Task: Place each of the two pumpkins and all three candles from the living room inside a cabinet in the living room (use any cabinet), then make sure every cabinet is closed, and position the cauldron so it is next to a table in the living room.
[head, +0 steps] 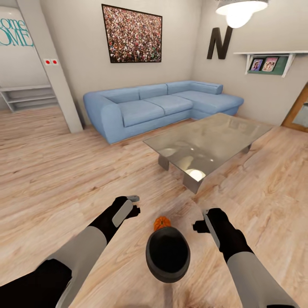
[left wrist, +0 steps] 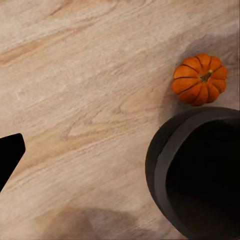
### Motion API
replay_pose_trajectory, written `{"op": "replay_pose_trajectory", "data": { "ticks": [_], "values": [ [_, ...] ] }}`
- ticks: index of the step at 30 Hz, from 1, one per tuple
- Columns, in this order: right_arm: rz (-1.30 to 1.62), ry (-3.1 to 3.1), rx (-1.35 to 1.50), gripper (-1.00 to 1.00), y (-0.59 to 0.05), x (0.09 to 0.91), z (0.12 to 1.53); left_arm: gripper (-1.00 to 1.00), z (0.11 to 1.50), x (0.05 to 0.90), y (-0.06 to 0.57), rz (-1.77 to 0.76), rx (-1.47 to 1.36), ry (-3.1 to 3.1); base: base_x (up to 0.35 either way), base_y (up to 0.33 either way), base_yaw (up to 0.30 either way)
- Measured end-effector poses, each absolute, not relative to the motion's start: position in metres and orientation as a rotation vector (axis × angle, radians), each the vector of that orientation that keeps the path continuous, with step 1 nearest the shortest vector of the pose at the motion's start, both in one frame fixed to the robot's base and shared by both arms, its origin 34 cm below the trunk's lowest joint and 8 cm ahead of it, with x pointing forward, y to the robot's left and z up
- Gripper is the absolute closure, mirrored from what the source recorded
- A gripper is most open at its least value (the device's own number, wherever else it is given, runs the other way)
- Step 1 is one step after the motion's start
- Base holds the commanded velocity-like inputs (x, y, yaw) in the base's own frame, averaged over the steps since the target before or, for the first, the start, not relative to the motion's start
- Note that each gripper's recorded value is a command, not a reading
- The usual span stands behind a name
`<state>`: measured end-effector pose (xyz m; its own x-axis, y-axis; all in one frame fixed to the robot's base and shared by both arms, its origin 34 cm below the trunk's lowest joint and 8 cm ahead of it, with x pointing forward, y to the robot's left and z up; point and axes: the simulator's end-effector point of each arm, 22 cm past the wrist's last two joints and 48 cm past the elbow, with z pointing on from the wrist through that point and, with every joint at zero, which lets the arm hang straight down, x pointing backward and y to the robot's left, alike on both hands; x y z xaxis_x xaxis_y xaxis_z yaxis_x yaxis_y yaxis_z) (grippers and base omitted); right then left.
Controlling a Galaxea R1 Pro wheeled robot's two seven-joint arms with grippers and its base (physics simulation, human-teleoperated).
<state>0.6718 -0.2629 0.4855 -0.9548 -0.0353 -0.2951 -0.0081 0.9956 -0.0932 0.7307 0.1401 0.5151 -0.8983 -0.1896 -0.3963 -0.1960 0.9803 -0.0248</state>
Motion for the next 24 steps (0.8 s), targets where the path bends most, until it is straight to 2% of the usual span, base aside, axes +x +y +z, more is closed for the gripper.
{"op": "replay_pose_trajectory", "data": {
  "ticks": [5, 24],
  "values": [
    [-0.128, 2.844, -0.035, -1.00, -0.261, 0.670, 0.483, -1.00, 0.514, 0.729, 0.137, 0.001, -0.290, 2.727, 0.000, 0.000, -0.152],
    [0.000, 2.860, -0.105, -1.00, -0.231, 0.651, 0.429, -1.00, 0.485, 0.718, 0.116, -0.166, -0.363, 2.757, 0.000, 0.000, -0.003]
  ]
}}
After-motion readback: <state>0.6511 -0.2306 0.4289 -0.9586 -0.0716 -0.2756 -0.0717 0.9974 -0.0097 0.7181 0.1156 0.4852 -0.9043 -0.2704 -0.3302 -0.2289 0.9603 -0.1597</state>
